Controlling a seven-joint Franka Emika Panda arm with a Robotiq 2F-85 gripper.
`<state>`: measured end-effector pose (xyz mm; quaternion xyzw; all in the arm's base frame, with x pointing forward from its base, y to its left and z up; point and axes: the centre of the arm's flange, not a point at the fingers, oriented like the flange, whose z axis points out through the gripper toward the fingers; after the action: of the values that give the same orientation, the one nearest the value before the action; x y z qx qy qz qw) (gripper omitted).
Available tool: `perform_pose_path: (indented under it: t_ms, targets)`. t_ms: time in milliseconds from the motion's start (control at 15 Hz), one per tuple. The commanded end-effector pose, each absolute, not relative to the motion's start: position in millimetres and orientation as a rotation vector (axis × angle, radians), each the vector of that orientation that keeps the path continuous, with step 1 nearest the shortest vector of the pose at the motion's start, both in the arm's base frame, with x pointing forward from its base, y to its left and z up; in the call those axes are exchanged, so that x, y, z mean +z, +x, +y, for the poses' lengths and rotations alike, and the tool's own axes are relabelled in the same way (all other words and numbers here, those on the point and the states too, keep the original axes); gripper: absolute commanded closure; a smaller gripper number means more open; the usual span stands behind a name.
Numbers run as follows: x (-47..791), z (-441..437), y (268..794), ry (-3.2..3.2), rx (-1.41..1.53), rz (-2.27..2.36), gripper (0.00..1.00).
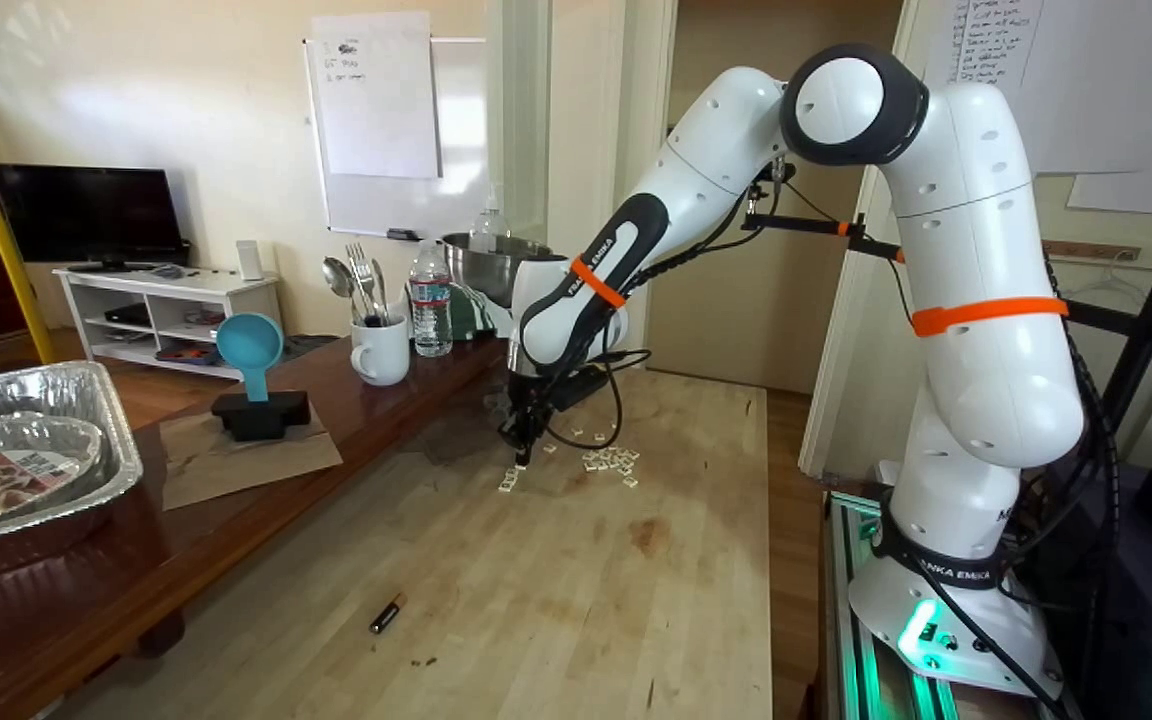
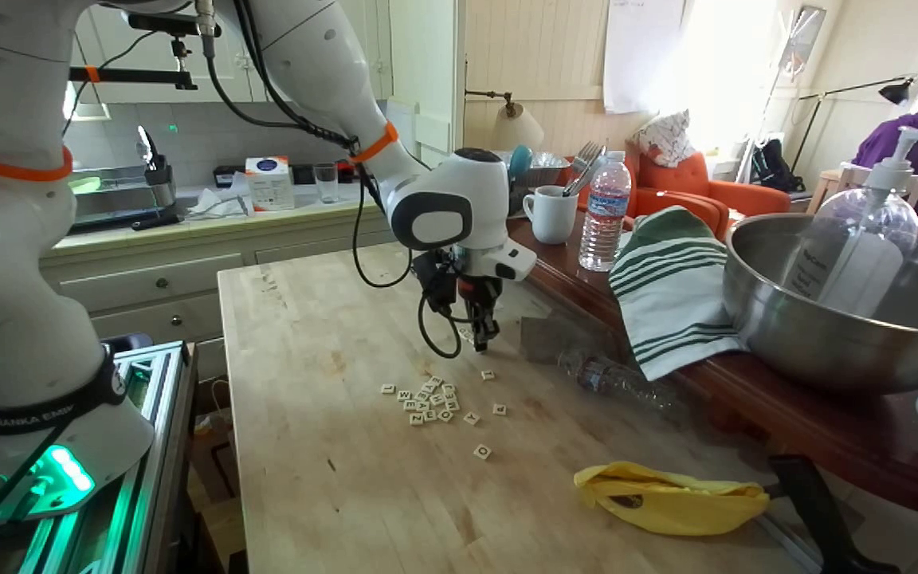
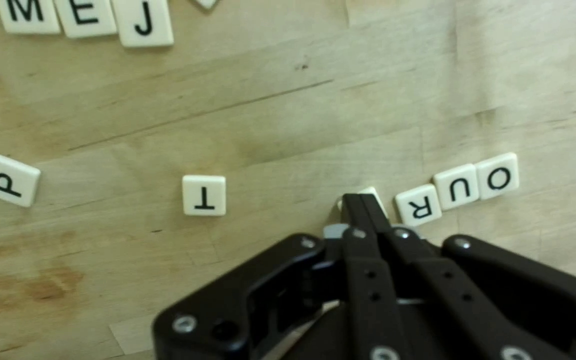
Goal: Move a fourth tile to the end of the word
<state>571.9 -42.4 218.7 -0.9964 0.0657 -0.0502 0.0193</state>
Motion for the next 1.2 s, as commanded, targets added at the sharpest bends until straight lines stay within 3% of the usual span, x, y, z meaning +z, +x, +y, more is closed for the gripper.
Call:
perform_pose_path:
  t_ms: [0,1133]
  targets:
    - [211.1,-37.5,568.0,-3.067,-0.090,0.292,1.00]
    - [209.8,-32.8,570.9,-3.040,-0.089,0.399,1.00]
